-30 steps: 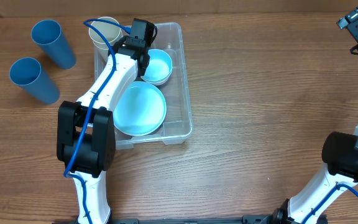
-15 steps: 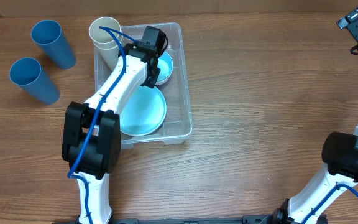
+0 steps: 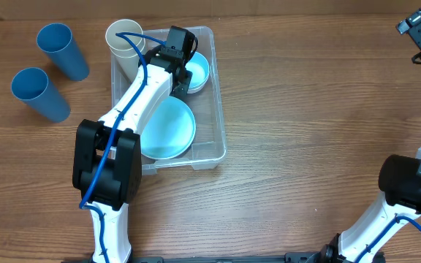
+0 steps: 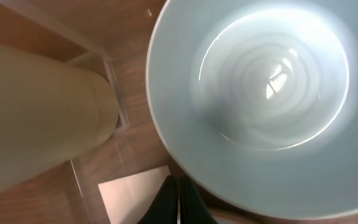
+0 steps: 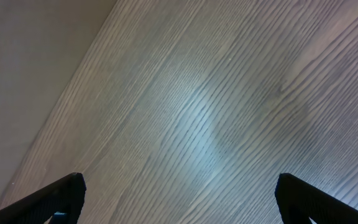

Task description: Pack container

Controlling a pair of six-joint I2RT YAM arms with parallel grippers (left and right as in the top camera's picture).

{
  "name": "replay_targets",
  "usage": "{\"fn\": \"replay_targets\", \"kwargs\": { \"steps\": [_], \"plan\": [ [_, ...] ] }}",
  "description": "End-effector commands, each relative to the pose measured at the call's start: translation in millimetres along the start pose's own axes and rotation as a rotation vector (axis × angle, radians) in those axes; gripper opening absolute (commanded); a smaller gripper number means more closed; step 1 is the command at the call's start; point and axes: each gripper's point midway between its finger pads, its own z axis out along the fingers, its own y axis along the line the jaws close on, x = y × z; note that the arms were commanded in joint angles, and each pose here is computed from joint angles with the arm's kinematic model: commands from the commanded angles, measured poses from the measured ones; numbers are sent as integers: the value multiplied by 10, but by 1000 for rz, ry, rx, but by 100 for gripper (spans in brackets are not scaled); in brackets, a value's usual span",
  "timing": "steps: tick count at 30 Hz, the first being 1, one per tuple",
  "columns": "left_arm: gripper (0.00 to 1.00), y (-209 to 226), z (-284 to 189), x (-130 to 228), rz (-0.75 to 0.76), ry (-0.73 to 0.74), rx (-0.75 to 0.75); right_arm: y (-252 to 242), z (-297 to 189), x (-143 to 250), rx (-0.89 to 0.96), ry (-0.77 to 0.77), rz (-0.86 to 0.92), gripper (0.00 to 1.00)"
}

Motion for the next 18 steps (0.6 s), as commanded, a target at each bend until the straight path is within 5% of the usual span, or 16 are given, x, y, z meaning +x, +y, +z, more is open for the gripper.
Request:
{"fn": "replay_targets", "kwargs": {
  "steps": [1, 9, 13, 18],
  "plan": [
    [4, 56, -433, -283, -39, -53, 36, 9, -75, -30, -8, -22, 5, 100],
    [4, 431, -1995, -411, -125, -131, 115, 9, -75, -30, -8, -22, 5, 100],
    [25, 1154, -2538, -181, -257, -194, 48, 9, -75, -30, -8, -22, 5, 100],
    [61, 2047, -2403, 288, -393, -88, -36, 9, -75, -30, -8, -22, 5, 100]
  ]
}}
